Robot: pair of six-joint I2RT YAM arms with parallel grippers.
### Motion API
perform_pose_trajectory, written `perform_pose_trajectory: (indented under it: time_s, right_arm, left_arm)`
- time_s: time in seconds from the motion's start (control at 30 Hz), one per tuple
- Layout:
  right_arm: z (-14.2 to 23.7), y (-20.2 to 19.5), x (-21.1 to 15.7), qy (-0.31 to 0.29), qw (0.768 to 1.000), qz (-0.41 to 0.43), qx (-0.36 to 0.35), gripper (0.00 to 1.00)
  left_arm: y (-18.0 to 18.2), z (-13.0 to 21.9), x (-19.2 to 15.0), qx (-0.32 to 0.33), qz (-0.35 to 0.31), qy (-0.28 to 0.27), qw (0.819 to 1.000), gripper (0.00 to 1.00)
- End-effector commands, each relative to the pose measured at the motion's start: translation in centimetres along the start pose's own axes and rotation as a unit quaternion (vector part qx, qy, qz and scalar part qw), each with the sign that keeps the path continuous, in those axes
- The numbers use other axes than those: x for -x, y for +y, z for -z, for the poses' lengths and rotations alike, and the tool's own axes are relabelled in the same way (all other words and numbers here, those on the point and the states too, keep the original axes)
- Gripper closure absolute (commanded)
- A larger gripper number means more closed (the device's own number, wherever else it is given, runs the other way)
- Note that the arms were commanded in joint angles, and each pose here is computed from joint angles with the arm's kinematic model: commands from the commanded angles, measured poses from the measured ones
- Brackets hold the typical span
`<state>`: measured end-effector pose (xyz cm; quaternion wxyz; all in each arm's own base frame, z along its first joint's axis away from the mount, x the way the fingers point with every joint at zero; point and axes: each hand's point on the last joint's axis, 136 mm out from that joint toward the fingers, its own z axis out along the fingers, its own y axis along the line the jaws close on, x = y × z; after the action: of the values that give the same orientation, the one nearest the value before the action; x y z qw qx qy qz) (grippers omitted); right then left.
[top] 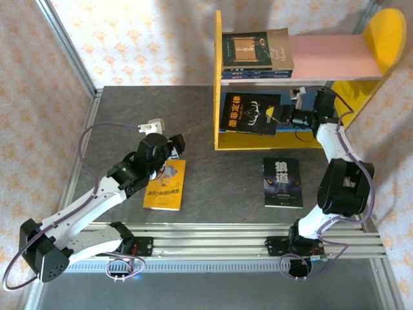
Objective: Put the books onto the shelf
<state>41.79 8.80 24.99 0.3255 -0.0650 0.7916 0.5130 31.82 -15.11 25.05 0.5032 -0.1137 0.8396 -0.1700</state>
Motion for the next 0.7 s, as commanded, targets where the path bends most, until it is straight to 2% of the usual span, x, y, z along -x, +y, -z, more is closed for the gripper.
perform_pose_trajectory:
  time_s: [0.0,0.43,0.67]
  right_arm:
    - [0.4,2.4,0.7,0.018,0.997,0.052,0.048,0.92]
    - [-0.5,-0.2,1.0,0.035,0.998,0.034,0.037,0.89]
    - [-1.0,-2.0,2.2,0.020,1.000,0.017,0.010,0.87]
  left_arm:
    - [0.2,-0.3,0.2,0.006,-0.005,0.000,1.000,0.40]
    - [-0.3,-0.6,0.2,0.001,-0.002,0.003,1.000,0.41]
    - [-0.3,-0.6,0.2,0.001,-0.002,0.003,1.000,0.41]
